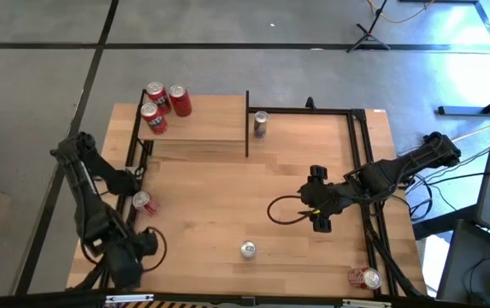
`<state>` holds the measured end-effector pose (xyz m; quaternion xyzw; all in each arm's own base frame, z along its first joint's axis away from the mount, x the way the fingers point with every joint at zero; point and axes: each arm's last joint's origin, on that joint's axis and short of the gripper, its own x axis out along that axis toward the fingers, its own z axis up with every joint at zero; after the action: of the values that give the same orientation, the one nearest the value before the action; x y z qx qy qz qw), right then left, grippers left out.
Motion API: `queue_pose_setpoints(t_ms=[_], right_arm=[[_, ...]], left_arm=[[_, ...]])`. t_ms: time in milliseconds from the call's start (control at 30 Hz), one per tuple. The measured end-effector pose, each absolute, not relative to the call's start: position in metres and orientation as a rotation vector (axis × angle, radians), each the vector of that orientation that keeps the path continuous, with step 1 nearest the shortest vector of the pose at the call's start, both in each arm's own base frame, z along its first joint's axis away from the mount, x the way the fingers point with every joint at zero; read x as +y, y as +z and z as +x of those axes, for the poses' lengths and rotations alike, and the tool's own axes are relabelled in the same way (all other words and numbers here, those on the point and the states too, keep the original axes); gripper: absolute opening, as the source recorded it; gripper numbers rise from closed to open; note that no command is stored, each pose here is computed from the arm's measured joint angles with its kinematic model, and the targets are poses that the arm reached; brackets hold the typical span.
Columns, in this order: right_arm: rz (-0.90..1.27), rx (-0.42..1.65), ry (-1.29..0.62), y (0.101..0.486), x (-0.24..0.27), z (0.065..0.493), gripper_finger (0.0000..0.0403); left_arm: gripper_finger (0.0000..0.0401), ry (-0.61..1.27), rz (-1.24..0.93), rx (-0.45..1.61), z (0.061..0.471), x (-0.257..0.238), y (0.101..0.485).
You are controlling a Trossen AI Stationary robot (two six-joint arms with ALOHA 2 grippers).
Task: Place canned beverage on shelf
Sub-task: Put the red black soda can on the shelf aligned with the other red black soda can
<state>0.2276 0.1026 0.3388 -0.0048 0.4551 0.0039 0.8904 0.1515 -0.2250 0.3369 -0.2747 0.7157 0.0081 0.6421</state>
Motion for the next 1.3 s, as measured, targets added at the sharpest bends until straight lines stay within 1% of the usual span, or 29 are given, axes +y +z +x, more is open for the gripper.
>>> queue_pose_setpoints(t_ms=[267,433,600,800,1300], right_arm=[[-0.017,0.937,-0.014,0.339,0.102,0.228,0.0285],[-0.02,0.937,-0.014,0.339,0.102,0.228,0.0285],[-0.027,0.931,-0.027,0.339,0.101,0.228,0.0285],[-0.032,0.927,-0.036,0.339,0.101,0.228,0.0285],[-0.021,0.921,-0.037,0.339,0.101,0.229,0.0285]], left_arm=[[0.0331,-0.072,-0.383,1.667,0.15,-0.25,0.312],[0.0331,-0.065,-0.264,1.711,0.14,-0.262,0.298],[0.0331,-0.043,-0.229,1.72,0.13,-0.272,0.291],[0.0331,0.04,-0.224,1.74,0.118,-0.274,0.278],[0.0331,0.029,-0.204,1.766,0.105,-0.277,0.248]])
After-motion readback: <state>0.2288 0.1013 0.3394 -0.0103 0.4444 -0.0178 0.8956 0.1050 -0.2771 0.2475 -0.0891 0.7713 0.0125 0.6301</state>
